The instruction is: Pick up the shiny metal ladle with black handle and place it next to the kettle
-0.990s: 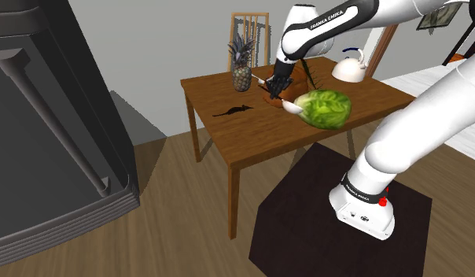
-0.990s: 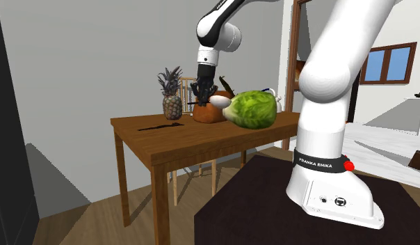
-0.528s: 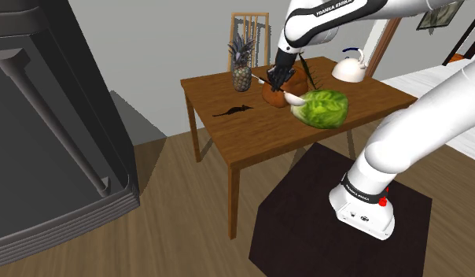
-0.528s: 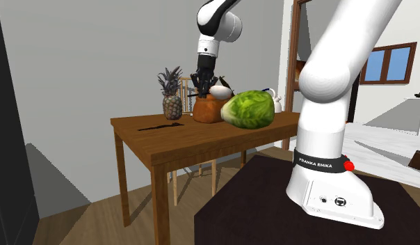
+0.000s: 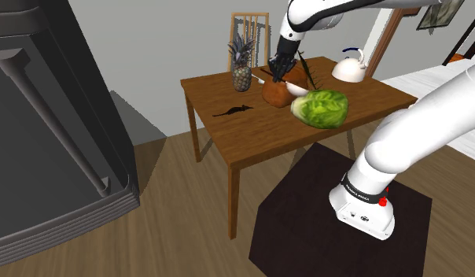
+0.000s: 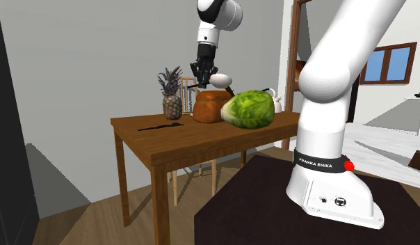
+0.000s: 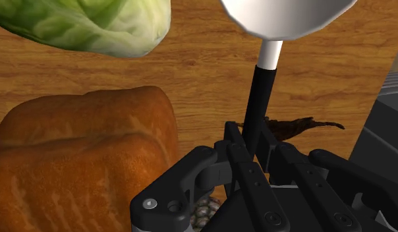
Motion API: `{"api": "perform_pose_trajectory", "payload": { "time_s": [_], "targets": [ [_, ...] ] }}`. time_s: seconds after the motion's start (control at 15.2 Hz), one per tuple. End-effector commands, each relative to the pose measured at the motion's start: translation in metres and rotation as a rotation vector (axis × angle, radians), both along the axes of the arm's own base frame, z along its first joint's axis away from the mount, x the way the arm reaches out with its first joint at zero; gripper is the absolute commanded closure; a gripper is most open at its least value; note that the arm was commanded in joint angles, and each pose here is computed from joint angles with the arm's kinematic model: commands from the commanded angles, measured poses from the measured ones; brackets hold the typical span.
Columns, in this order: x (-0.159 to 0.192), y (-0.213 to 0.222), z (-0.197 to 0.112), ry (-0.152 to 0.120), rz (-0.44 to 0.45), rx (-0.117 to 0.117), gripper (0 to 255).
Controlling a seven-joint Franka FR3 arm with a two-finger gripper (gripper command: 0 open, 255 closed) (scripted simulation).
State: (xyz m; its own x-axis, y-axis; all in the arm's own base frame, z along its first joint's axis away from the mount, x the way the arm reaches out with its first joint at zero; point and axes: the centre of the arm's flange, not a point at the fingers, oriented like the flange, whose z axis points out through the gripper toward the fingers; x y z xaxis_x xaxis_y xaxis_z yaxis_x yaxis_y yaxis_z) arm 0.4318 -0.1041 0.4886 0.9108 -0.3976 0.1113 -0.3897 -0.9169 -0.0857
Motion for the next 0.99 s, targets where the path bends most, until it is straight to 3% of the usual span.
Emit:
{"api": "perform_pose_trajectory", "payload": {
  "time_s": [0.0,0.79,0.92],
  "targets": [
    [0.0,0.0,0.011,0.0,0.0,0.0,255],
    [0.0,0.0,0.072,0.0,0.0,0.0,255],
    [-0.004,-0.026,0.072,0.0,0.0,0.0,255]
  ]
}}
